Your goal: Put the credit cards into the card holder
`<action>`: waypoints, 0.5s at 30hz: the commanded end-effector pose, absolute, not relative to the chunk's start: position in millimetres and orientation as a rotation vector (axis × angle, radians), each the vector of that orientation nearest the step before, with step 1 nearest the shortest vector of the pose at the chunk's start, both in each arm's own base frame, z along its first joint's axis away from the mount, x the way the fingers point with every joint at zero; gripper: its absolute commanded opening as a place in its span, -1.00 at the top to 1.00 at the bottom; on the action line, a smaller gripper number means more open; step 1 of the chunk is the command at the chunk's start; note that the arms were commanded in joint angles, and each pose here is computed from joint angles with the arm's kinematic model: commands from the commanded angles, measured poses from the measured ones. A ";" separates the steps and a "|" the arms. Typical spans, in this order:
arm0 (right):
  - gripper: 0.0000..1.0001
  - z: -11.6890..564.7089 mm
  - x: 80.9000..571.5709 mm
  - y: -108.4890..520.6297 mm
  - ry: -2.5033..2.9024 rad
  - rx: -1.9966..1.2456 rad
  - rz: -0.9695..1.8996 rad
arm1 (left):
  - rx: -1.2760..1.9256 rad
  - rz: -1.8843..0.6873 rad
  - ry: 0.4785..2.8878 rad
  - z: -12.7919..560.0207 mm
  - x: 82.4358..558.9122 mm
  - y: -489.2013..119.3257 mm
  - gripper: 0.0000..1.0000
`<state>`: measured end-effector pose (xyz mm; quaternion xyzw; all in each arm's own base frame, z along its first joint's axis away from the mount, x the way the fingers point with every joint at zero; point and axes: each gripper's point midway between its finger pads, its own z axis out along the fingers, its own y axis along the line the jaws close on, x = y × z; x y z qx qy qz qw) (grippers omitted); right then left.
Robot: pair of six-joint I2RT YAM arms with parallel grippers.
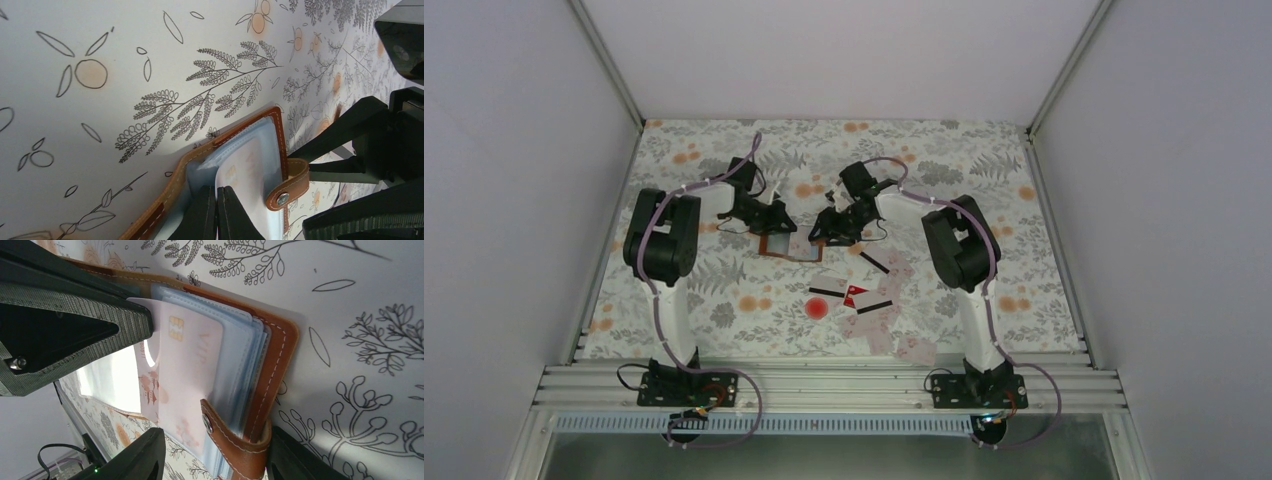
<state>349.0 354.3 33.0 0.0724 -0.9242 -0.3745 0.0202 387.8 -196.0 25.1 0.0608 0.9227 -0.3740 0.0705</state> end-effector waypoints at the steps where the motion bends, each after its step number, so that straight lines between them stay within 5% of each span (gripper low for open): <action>1: -0.01 33.8 349.7 370.0 -2.842 0.272 -1.216 | 0.209 -1.132 2.861 -2.9 370.8 -202.2 0.95; 10: 0.04 34.8 350.0 371.0 -2.841 0.276 -1.222 | 0.175 -1.243 2.822 5.6 370.2 -214.1 0.93; 15: 0.06 35.7 351.7 371.9 -2.842 0.280 -1.228 | 0.175 -1.237 2.825 6.4 369.5 -216.8 0.69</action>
